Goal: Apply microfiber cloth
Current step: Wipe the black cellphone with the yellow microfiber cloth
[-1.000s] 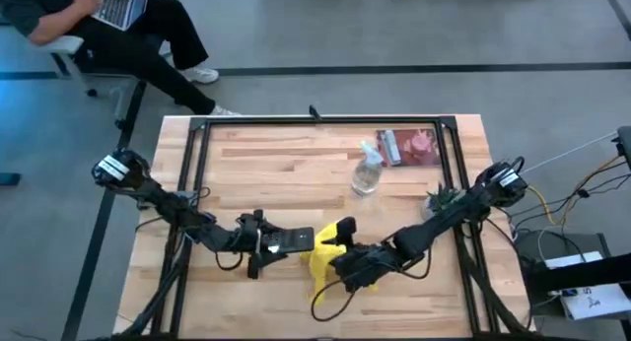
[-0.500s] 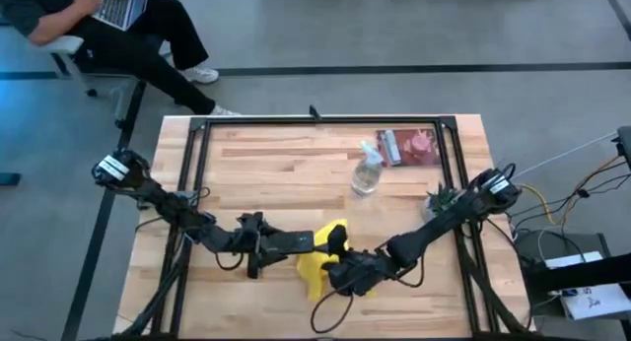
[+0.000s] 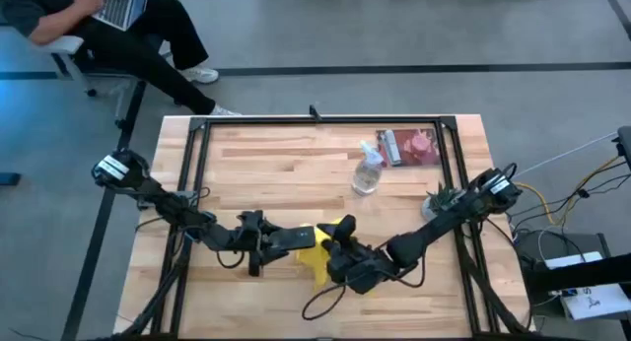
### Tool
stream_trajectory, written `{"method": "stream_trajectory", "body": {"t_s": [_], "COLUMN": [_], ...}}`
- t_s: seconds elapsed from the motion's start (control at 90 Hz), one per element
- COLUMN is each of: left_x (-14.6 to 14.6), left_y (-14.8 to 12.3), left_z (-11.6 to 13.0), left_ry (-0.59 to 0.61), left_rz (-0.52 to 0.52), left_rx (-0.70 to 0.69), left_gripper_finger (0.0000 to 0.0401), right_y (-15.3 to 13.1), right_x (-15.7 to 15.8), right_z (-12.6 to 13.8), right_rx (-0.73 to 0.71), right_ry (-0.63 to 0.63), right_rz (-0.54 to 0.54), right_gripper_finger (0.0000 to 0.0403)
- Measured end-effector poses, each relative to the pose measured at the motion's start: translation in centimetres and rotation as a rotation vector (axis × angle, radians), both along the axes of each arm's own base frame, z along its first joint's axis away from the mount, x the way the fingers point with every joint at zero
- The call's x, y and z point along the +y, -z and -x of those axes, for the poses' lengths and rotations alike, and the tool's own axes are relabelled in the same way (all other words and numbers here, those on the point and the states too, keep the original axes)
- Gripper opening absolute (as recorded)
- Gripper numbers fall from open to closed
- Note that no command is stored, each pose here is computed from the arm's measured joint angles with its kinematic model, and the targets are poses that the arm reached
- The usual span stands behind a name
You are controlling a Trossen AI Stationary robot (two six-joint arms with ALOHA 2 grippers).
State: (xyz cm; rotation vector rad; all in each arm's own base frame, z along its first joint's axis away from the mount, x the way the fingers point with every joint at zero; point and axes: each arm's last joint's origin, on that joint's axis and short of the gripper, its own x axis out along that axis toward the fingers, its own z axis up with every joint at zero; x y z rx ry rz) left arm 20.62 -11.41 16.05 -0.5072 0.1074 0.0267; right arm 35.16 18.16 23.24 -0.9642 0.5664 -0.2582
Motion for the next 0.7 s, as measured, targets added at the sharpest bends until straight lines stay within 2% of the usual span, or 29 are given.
{"method": "stream_trajectory", "body": {"t_s": [0.122, 0.167, 0.222, 0.367, 0.478, 0.533, 0.633, 0.7], "left_x": [0.1, 0.1, 0.2, 0.3, 0.3, 0.3, 0.4, 0.4], "left_y": [0.1, 0.1, -0.1, 0.0, 0.0, 0.0, -0.1, -0.1], "left_z": [0.0, -0.1, -0.1, -0.1, -0.1, -0.1, -0.2, -0.2], "left_ry": [0.002, -0.001, -0.008, -0.01, -0.01, -0.011, -0.014, -0.016], "left_rz": [-0.013, -0.019, -0.015, -0.015, -0.014, -0.014, -0.016, -0.021], "left_rx": [0.007, 0.005, -0.003, -0.001, 0.0, -0.001, -0.002, -0.003], "left_gripper_finger": [0.0318, 0.0318, 0.0318, 0.0318, 0.0318, 0.0318, 0.0318, 0.0318], "right_y": [0.6, 0.6, 0.6, -0.2, -0.5, -0.6, -0.6, -0.1], "right_x": [0.6, 0.8, 0.8, 0.4, 0.4, 0.5, 0.7, 0.9], "right_z": [0.1, 0.1, 0.1, 0.0, 0.0, 0.0, -0.3, -0.3], "right_rx": [0.122, 0.146, 0.138, 0.052, 0.066, 0.065, 0.082, 0.114], "right_ry": [-0.186, -0.235, -0.218, -0.078, -0.08, -0.086, -0.172, -0.195], "right_rz": [-0.305, -0.369, -0.364, -0.212, -0.154, -0.163, -0.289, -0.307], "right_gripper_finger": [0.0232, 0.023, 0.023, 0.0245, 0.0265, 0.0276, 0.0295, 0.0307]}}
